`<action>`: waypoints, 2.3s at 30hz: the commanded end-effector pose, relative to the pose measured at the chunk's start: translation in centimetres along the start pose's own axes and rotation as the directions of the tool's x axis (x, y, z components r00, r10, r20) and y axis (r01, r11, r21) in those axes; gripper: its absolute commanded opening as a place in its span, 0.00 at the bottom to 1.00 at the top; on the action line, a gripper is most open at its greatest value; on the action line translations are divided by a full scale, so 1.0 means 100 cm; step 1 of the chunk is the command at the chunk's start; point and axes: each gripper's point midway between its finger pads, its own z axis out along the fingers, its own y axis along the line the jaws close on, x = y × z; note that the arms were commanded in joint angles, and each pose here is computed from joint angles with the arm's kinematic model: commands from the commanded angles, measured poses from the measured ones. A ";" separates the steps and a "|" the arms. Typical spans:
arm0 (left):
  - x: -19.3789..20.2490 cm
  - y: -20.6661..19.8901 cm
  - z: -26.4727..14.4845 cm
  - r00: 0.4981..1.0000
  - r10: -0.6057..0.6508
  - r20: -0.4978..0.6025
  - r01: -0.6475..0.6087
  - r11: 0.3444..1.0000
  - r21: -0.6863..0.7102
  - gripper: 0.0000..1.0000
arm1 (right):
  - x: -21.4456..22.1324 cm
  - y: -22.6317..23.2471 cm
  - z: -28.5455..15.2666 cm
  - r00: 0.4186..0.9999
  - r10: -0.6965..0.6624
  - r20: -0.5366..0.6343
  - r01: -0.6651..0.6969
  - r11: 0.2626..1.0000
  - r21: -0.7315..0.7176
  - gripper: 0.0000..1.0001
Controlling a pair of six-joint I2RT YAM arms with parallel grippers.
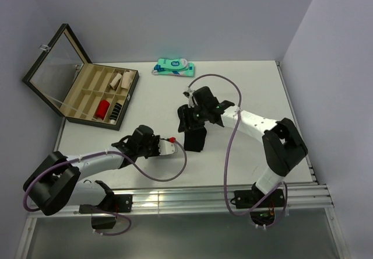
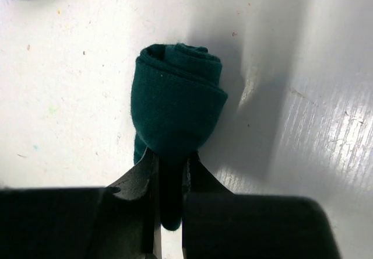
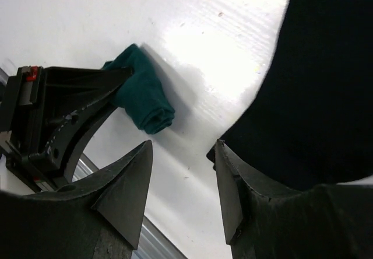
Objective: Roll the socks
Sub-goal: Roll the sock at the center of the board, then pick up the sock at the center of the board, then place the sock in the storage box.
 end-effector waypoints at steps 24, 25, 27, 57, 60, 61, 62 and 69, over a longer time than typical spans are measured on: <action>0.068 0.268 -0.137 0.882 -0.470 0.020 0.379 0.685 -0.621 0.00 | -0.051 -0.023 -0.054 0.955 -0.005 0.297 -0.044 0.986 0.161 0.53; 0.071 0.290 -0.150 0.880 -0.473 0.033 0.374 0.649 -0.663 0.00 | -0.051 -0.023 -0.054 0.955 -0.009 0.297 -0.041 0.986 0.162 0.53; 0.103 0.324 -0.166 0.847 -0.532 0.019 0.371 0.564 -0.738 0.00 | -0.055 -0.024 -0.053 0.953 -0.019 0.302 -0.035 0.984 0.174 0.53; 0.263 0.302 -0.137 0.551 -0.826 -0.120 0.351 0.359 -0.865 0.00 | -0.050 -0.033 -0.030 0.968 -0.036 0.248 -0.008 0.984 0.176 0.52; 0.266 0.292 -0.132 0.532 -0.838 -0.126 0.366 0.362 -0.857 0.00 | -0.048 -0.034 -0.028 0.970 -0.035 0.239 -0.007 0.985 0.173 0.52; 0.268 0.289 -0.130 0.525 -0.842 -0.126 0.371 0.360 -0.856 0.00 | -0.047 -0.033 -0.027 0.971 -0.035 0.236 -0.006 0.985 0.171 0.52; 0.268 0.286 -0.128 0.521 -0.843 -0.131 0.375 0.364 -0.853 0.00 | -0.047 -0.034 -0.027 0.971 -0.036 0.235 -0.006 0.985 0.173 0.52; 0.268 0.266 -0.115 0.472 -0.873 -0.123 0.456 0.361 -0.814 0.00 | -0.043 -0.037 -0.024 0.974 -0.036 0.223 -0.004 0.984 0.178 0.52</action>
